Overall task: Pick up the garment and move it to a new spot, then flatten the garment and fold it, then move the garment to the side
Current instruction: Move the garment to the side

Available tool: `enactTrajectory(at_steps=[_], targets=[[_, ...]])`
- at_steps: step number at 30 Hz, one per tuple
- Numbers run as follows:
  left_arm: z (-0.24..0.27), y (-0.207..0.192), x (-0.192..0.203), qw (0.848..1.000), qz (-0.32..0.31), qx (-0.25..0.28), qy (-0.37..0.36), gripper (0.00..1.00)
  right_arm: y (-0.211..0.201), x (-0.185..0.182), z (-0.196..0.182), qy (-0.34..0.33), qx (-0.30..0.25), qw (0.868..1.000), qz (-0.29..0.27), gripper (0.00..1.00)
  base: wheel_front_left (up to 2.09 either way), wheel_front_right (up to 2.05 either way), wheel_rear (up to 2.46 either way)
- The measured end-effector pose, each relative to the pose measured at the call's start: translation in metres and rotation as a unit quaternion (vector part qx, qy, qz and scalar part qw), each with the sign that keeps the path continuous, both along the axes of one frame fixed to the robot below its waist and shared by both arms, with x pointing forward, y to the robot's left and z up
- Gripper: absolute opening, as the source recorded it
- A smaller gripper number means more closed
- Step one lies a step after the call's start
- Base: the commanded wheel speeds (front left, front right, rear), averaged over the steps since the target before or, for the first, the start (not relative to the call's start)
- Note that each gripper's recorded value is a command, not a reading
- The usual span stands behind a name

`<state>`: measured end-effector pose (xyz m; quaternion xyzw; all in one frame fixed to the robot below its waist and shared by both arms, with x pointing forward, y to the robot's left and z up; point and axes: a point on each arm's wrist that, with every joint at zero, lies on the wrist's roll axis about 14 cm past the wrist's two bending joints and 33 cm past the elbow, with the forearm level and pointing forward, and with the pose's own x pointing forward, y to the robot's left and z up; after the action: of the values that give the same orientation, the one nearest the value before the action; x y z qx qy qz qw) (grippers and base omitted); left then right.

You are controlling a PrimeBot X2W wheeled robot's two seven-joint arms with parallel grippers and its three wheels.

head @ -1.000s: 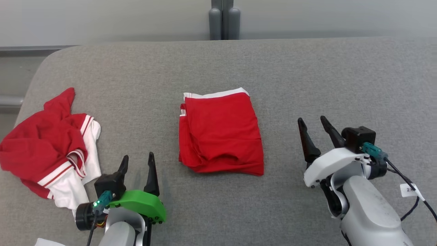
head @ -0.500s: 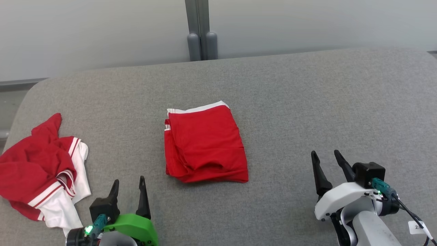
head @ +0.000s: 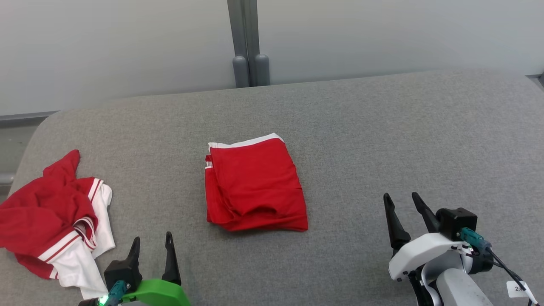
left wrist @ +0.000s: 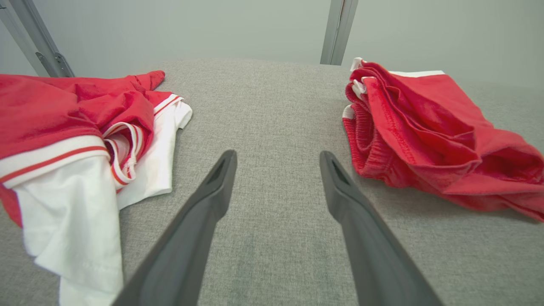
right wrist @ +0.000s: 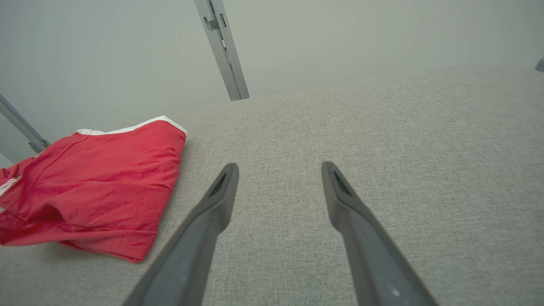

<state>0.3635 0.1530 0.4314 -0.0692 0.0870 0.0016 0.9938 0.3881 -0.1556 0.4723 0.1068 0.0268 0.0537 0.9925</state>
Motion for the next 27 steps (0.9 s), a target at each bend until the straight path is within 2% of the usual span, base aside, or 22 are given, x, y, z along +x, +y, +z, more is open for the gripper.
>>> enactTrajectory(at_steps=[6, 11, 18, 27], targets=[[-0.004, -0.001, -0.001, 1.000, -0.002, -0.001, 0.007, 1.00, 0.013, 0.007, -0.005, 0.007, -0.010, 1.000, 0.022, 1.00, 0.00, 0.00, 0.00], [-0.006, -0.005, 0.010, 1.000, -0.007, -0.005, 0.009, 1.00, 0.048, 0.037, 0.001, -0.004, -0.035, 0.996, 0.077, 1.00, 0.00, 0.00, 0.00], [-0.013, 0.008, 0.013, 1.000, 0.014, -0.002, 0.021, 1.00, 0.098, 0.073, -0.008, 0.004, -0.066, 0.986, 0.151, 1.00, 0.00, 0.00, 0.00], [-0.025, 0.035, 0.002, 0.997, 0.058, 0.001, 0.042, 1.00, 0.140, 0.082, -0.065, 0.087, -0.084, 0.969, 0.213, 1.00, 0.00, 0.00, 0.00]])
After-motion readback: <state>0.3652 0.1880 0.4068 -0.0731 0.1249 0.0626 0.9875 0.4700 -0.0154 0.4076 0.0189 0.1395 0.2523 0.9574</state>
